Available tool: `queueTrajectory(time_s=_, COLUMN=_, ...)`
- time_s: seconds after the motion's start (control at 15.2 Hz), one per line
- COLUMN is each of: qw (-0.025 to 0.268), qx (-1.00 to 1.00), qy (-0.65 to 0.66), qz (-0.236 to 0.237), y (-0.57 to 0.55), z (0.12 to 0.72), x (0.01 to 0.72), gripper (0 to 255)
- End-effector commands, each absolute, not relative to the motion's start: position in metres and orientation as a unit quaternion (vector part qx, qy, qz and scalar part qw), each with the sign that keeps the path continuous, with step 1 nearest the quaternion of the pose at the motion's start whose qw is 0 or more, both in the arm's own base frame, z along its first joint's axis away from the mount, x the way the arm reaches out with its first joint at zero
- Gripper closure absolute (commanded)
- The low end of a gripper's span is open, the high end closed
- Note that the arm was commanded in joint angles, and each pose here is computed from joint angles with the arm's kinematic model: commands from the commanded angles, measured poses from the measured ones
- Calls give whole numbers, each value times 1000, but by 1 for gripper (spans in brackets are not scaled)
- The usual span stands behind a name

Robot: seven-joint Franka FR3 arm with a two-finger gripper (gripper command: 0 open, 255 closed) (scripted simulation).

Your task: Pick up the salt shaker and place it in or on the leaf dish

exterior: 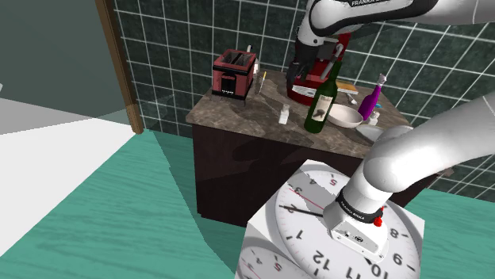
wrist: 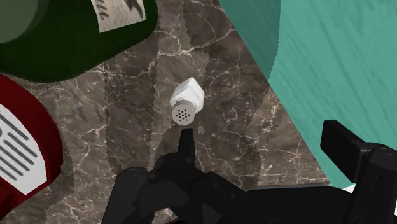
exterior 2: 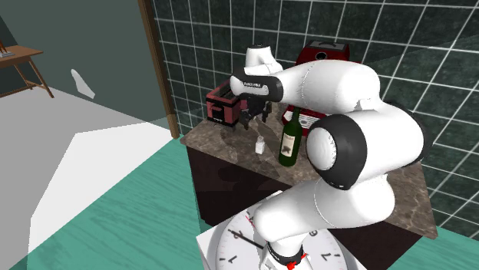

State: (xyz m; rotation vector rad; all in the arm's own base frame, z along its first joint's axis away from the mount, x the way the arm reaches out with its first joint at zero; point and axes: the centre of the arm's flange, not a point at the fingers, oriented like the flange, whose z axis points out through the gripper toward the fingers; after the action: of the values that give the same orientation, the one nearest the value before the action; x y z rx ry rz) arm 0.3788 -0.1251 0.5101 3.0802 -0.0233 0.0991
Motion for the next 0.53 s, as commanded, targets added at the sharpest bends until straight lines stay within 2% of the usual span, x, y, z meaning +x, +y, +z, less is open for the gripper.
queueTrajectory(time_s=0.0, qw=23, qx=999, qy=-4, qz=27, y=-141, z=489, x=389, gripper=0)
queueTrajectory(time_s=0.46, qw=-2, qx=1000, qy=7, qz=9, y=-204, z=420, x=422, gripper=0)
